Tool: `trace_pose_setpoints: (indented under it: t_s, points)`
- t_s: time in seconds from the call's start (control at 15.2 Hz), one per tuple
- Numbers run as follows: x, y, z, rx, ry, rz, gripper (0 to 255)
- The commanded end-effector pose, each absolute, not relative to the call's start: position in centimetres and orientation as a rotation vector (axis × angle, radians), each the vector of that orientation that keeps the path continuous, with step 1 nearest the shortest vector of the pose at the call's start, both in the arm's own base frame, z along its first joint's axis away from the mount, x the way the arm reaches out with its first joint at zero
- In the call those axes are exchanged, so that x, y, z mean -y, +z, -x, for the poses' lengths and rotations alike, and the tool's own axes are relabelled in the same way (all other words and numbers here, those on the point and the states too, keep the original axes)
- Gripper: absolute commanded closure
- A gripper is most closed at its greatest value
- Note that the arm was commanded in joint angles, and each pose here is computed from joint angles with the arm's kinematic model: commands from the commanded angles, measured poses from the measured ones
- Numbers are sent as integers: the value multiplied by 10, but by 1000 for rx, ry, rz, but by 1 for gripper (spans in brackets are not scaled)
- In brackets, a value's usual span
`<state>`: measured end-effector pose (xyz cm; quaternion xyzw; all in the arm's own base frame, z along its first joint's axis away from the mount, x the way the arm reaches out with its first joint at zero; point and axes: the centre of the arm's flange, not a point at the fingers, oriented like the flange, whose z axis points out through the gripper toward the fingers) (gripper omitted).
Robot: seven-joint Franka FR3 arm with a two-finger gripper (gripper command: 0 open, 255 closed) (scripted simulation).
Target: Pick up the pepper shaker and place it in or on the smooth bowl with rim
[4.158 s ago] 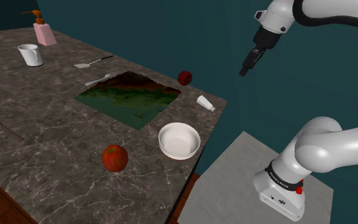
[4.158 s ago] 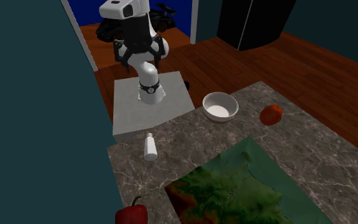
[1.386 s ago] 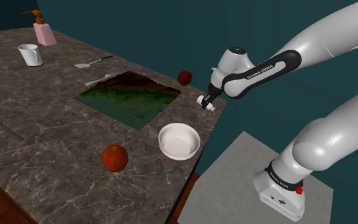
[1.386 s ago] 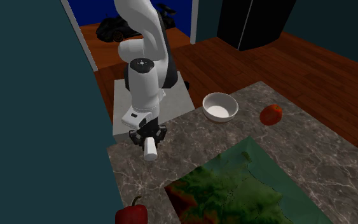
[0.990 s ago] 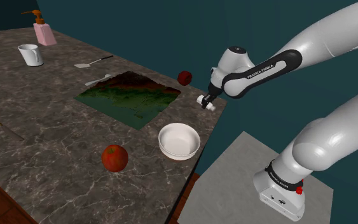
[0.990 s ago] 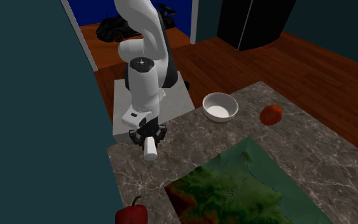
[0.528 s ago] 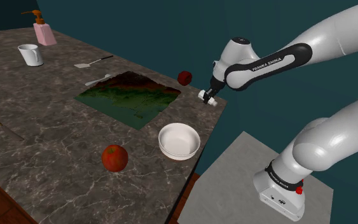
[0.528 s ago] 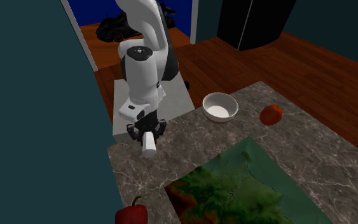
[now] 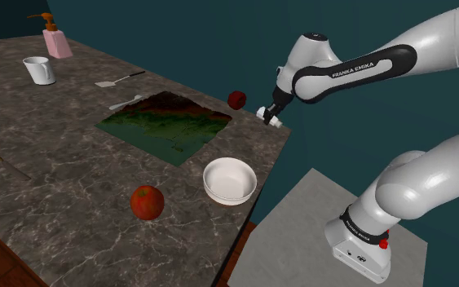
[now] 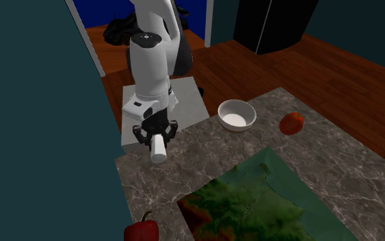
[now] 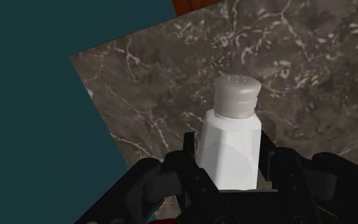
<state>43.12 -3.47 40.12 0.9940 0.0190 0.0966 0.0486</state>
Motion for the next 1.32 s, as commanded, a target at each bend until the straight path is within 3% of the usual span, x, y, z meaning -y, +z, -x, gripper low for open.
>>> trace_pose_setpoints:
  t_s: [0.0, 0.79, 1.25]
  points:
    - [34, 412, -431, -58, 294, -3030, 255]
    - [34, 475, -431, -58, 294, -3030, 255]
    - [-54, 475, -406, -58, 294, -3030, 255]
